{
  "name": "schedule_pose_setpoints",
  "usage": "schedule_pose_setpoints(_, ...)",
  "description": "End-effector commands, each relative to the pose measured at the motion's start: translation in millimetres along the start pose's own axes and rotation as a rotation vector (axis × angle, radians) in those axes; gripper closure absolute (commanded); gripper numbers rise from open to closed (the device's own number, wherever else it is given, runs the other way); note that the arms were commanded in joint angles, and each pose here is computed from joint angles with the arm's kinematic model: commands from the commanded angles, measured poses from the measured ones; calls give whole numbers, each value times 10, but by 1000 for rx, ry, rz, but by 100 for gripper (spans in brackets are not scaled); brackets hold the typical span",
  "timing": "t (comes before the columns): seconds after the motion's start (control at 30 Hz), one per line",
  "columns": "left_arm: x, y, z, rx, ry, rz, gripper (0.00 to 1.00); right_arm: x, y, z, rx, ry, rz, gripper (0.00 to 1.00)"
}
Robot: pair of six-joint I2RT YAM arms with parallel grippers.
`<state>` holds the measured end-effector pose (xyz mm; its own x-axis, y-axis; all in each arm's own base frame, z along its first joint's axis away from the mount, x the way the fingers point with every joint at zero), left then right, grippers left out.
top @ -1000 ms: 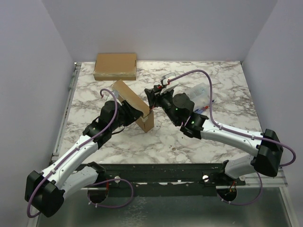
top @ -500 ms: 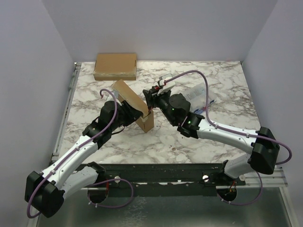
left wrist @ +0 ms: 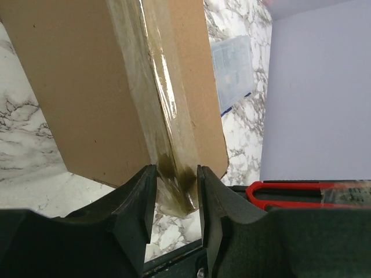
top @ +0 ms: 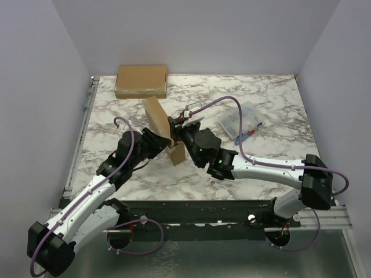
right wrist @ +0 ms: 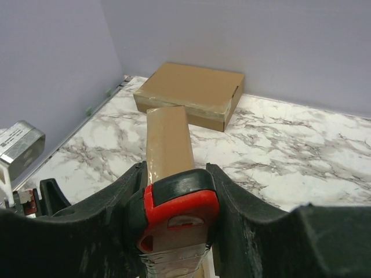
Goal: Unpack the express box
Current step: Cut the express box at the center of the board.
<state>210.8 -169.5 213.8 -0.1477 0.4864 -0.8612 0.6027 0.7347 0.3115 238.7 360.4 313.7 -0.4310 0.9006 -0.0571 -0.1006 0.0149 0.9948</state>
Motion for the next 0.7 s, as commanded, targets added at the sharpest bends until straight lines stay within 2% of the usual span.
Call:
schedule_pose_setpoints(0.0,-42,38,-24,-32,-28,-54,61,-43,137,64,-39,-125,79,100)
schedule_pose_setpoints(0.1,-43,55,-54,-43,-39,-9,58,-69,115,58,-32,-145,76,100)
schedule_pose_setpoints(0.23,-36,109,-177,-87,-60,64,32,-92,111,52,-27,-159,64,100)
schedule_pose_setpoints(0.3,-31,157,-263,-121,-63,109,24,-103,95,56,-22,-172,52,100)
schedule_pose_setpoints(0.37,-16,214,-356,-163,-61,158,22,-112,97,53,-22,-176,52,100)
schedule_pose_setpoints(0.47,17,233,-445,-183,-70,227,34,-102,103,49,-20,-169,54,100)
schedule_pose_setpoints(0.53,46,195,-437,-157,-73,259,49,-100,100,58,-16,-170,48,100)
schedule_pose_setpoints(0.67,49,99,-342,-86,-102,291,64,-81,102,72,-14,-164,46,100)
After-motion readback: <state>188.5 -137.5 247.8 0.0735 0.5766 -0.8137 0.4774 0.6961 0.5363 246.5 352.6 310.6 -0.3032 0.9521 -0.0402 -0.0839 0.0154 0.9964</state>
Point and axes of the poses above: each gripper's point midway between its finger pads, its own z axis out along the fingers, its own x axis along the line the jaws close on, y = z × x, the point moved 5 cm from there along -z, back along the fingers, and after that the axes turned 8 degrees about -z, right-handed, at the moved point
